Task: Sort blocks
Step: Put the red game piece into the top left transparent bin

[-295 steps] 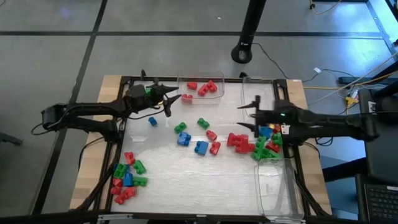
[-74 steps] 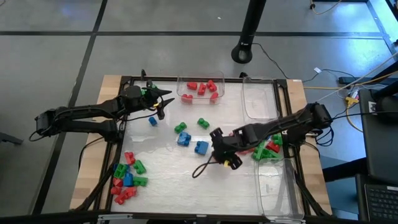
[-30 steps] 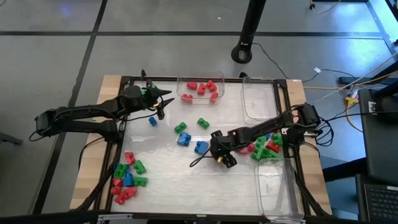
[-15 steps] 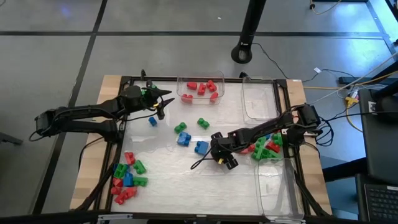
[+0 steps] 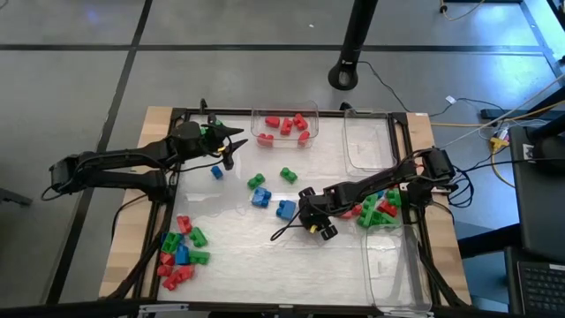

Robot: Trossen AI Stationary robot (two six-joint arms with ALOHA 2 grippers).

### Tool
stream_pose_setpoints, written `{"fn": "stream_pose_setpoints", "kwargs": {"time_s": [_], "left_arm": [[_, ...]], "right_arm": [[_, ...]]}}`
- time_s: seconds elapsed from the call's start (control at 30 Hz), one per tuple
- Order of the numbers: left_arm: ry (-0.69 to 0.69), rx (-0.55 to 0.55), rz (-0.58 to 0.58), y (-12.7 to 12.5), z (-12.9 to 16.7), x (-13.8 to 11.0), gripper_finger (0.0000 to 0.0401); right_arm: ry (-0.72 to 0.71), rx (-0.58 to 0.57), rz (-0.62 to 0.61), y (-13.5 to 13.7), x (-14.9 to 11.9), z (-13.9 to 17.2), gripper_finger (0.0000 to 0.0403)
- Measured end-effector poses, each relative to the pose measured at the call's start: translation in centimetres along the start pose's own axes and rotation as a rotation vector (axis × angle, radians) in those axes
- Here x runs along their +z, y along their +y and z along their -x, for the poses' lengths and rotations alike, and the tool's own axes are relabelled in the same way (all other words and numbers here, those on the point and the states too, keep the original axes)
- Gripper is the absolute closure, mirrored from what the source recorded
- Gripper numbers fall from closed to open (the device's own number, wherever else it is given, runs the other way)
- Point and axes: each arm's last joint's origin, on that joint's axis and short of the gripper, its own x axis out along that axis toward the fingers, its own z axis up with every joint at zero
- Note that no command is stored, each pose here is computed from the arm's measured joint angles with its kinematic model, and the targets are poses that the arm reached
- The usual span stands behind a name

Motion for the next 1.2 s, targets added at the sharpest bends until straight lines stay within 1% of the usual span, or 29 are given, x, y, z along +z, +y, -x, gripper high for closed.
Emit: {"fn": "stream_pose_setpoints", "kwargs": {"time_s": [0.17,0.33,0.43,0.6,0.7,0.8,0.97,1.07,1.2], "left_arm": [[0.000,0.000,0.000,0.0,0.0,0.0,0.0242],[0.000,0.000,0.000,0.0,0.0,0.0,0.0242],[0.000,0.000,0.000,0.0,0.0,0.0,0.0242],[0.000,0.000,0.000,0.0,0.0,0.0,0.0242],[0.001,0.000,0.000,0.0,0.0,0.0,0.0242],[0.000,0.000,0.000,0.0,0.0,0.0,0.0242],[0.000,0.000,0.000,0.0,0.0,0.0,0.0242],[0.001,0.000,0.000,0.0,0.0,0.0,0.0242],[0.000,0.000,0.000,0.0,0.0,0.0,0.0242]], "right_arm": [[-0.003,-0.013,0.039,-0.2,0.4,0.7,0.0233],[-0.025,-0.060,0.062,-0.8,1.7,2.7,0.0222],[0.009,-0.092,0.087,-1.0,2.0,3.8,0.0221],[0.028,-0.160,0.128,-1.8,3.1,6.3,0.0230],[0.060,-0.199,0.145,-2.6,3.5,7.5,0.0223],[0.090,-0.241,0.164,-3.9,3.8,8.8,0.0219],[0.119,-0.311,0.181,-6.8,3.8,10.8,0.0228],[0.140,-0.367,0.173,-9.0,3.4,11.9,0.0227],[0.164,-0.412,0.136,-12.1,1.9,12.8,0.0222]]}}
